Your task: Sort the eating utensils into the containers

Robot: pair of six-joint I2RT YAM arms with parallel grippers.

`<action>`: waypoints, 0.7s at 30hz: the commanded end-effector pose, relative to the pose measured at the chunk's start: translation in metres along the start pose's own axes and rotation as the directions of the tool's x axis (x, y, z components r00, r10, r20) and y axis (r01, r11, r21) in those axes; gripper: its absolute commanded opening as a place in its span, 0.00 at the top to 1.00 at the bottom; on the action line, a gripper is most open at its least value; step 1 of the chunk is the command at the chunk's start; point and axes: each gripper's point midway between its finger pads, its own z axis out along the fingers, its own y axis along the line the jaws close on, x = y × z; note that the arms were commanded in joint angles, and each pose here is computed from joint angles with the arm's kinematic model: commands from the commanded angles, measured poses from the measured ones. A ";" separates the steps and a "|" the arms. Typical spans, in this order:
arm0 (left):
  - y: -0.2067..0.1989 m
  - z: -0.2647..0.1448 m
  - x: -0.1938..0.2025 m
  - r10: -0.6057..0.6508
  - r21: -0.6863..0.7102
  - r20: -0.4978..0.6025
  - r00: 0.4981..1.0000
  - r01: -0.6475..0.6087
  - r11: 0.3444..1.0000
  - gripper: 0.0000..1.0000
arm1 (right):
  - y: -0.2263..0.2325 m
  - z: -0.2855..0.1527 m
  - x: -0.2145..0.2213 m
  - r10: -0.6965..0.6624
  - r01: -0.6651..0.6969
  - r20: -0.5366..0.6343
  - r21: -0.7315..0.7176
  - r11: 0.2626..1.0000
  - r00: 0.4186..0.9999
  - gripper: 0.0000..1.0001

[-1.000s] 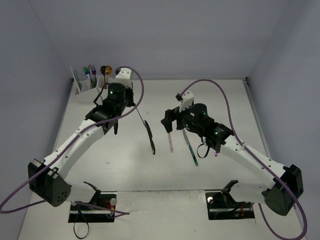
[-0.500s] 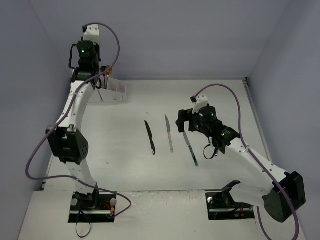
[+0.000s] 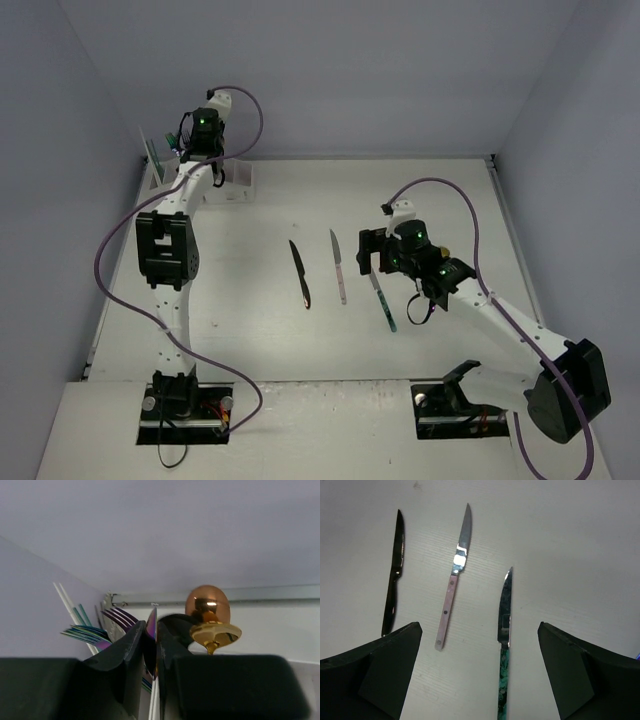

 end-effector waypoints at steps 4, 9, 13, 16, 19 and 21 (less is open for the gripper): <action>0.040 -0.027 -0.070 -0.082 -0.059 0.181 0.980 0.094 0.994 0.61 | -0.047 -0.011 -0.012 0.095 -0.108 0.065 0.257 0.960 0.993 0.00; 0.048 -0.061 -0.095 -0.173 -0.004 0.228 0.958 0.178 0.984 0.36 | -0.079 -0.019 0.001 0.178 -0.186 0.058 0.387 0.903 0.982 0.00; 0.048 -0.099 -0.105 -0.316 0.090 0.233 0.919 0.304 0.949 0.23 | -0.105 -0.026 0.012 0.230 -0.232 0.063 0.469 0.852 0.971 0.00; 0.053 -0.153 -0.128 -0.428 0.178 0.244 0.870 0.394 0.902 0.16 | -0.128 -0.030 0.017 0.272 -0.269 0.075 0.525 0.807 0.960 0.00; 0.041 -0.201 -0.122 -0.511 0.285 0.137 0.848 0.461 0.840 0.14 | -0.146 -0.027 0.024 0.295 -0.275 0.059 0.570 0.774 0.954 0.01; 0.031 -0.229 -0.109 -0.530 0.333 0.046 0.847 0.487 0.807 0.13 | -0.159 -0.023 0.029 0.321 -0.281 0.041 0.599 0.750 0.946 0.01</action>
